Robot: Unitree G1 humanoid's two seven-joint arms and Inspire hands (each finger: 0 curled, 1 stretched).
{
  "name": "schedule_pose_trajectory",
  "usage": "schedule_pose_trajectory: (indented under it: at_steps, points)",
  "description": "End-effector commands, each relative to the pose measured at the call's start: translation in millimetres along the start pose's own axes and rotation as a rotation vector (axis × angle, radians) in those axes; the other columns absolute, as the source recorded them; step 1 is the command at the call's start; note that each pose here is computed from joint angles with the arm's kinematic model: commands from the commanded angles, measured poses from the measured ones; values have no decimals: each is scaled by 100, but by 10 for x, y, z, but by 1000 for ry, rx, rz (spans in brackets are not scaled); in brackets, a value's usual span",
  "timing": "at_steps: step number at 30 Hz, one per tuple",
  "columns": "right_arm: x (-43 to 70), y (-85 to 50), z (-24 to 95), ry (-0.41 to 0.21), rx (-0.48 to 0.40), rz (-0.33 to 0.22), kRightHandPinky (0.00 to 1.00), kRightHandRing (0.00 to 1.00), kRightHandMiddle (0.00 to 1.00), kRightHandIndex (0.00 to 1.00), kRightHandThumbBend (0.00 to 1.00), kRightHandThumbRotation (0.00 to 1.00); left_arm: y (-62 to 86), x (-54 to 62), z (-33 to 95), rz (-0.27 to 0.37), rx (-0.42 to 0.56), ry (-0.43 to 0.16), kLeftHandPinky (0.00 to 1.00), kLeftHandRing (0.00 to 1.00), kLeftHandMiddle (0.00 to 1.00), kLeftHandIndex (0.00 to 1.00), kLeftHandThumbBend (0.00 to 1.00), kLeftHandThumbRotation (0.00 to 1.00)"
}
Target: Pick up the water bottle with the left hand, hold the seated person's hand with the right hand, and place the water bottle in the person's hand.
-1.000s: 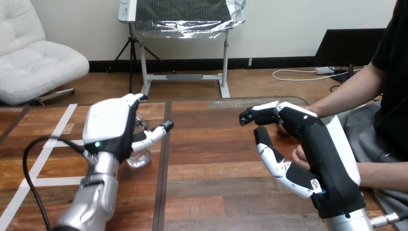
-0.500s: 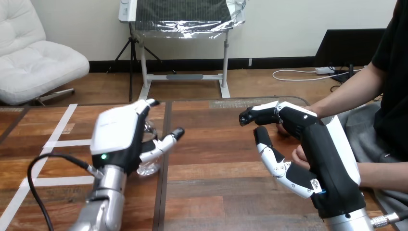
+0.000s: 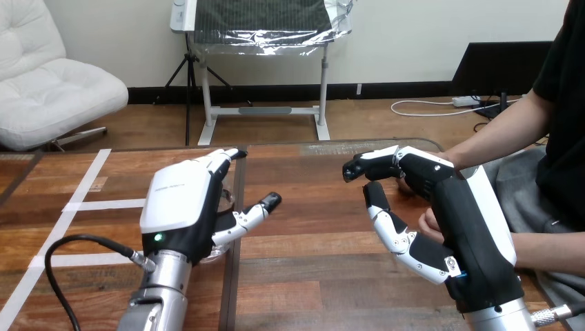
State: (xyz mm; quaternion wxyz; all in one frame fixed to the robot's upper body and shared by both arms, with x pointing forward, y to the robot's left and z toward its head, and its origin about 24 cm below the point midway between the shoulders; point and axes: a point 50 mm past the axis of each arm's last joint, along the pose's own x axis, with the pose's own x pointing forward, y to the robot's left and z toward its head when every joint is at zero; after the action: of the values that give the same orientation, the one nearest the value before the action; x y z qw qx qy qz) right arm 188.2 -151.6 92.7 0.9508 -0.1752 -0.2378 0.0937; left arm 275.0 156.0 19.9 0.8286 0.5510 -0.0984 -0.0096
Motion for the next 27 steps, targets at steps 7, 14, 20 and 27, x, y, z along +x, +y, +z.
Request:
schedule_pose_trajectory:
  at_steps: [7, 14, 20, 27]
  points:
    - [106, -47, 92, -65, -11, -23, 66, 72, 64, 56, 21, 0, 46, -33, -29, -11, 29, 11, 84, 83, 84, 82, 60, 87]
    - [108, -49, 88, -66, -12, -19, 66, 72, 64, 56, 21, 0, 57, -22, -44, -5, 54, 15, 83, 82, 84, 82, 59, 85]
    - [110, -51, 85, -69, -15, -12, 66, 72, 64, 56, 21, 0, 59, -10, -59, -5, 52, 20, 84, 82, 84, 82, 59, 85]
    - [110, -53, 81, -69, -18, -8, 66, 72, 64, 56, 20, 0, 52, -1, -69, -1, 50, 22, 84, 82, 84, 82, 59, 84]
